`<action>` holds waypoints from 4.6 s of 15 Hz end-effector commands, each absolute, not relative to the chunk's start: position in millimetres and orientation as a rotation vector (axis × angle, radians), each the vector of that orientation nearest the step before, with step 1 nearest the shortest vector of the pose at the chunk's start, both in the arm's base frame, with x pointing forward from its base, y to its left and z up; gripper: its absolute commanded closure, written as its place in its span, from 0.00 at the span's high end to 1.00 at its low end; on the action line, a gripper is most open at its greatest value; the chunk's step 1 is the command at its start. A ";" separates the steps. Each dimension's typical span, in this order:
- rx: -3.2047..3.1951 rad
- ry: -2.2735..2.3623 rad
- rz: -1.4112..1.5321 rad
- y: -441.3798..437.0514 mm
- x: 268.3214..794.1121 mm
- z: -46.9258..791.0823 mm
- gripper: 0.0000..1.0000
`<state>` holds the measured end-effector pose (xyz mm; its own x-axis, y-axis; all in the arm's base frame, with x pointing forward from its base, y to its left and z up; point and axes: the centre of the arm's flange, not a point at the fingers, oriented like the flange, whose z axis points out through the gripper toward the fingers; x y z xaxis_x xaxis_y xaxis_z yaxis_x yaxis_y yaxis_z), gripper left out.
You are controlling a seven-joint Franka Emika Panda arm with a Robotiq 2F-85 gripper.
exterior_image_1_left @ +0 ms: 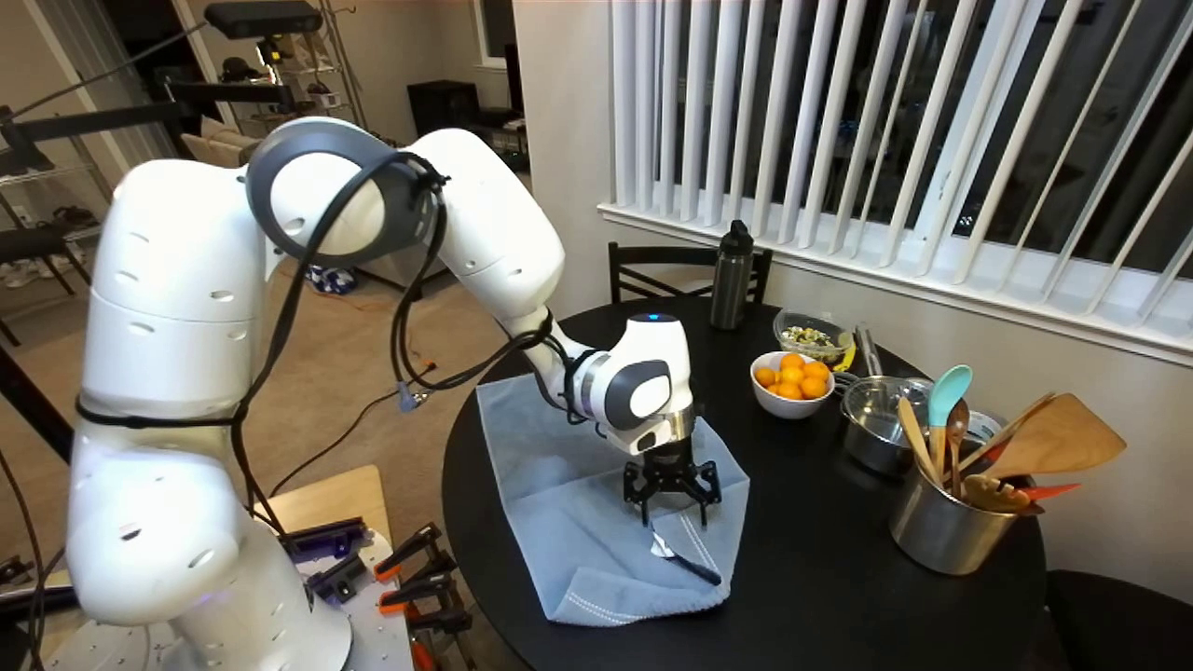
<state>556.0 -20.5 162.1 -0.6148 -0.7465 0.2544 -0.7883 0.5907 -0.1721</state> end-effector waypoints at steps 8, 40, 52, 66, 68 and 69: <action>1.276 -2.672 0.567 -12.5 539.8 160.7 1.00; 1.328 -2.650 0.575 -17.9 551.0 156.5 0.67; 1.308 -2.645 0.604 -29.8 550.9 164.9 0.30; 1.257 -2.661 0.669 -57.2 550.6 191.1 0.03; 1.224 -2.677 0.693 -60.6 549.8 200.1 0.03; 1.219 -2.681 0.707 -63.3 552.2 204.5 0.03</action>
<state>558.8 -60.8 184.2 -0.6625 -0.6849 0.3033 -0.7470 0.5746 -0.3343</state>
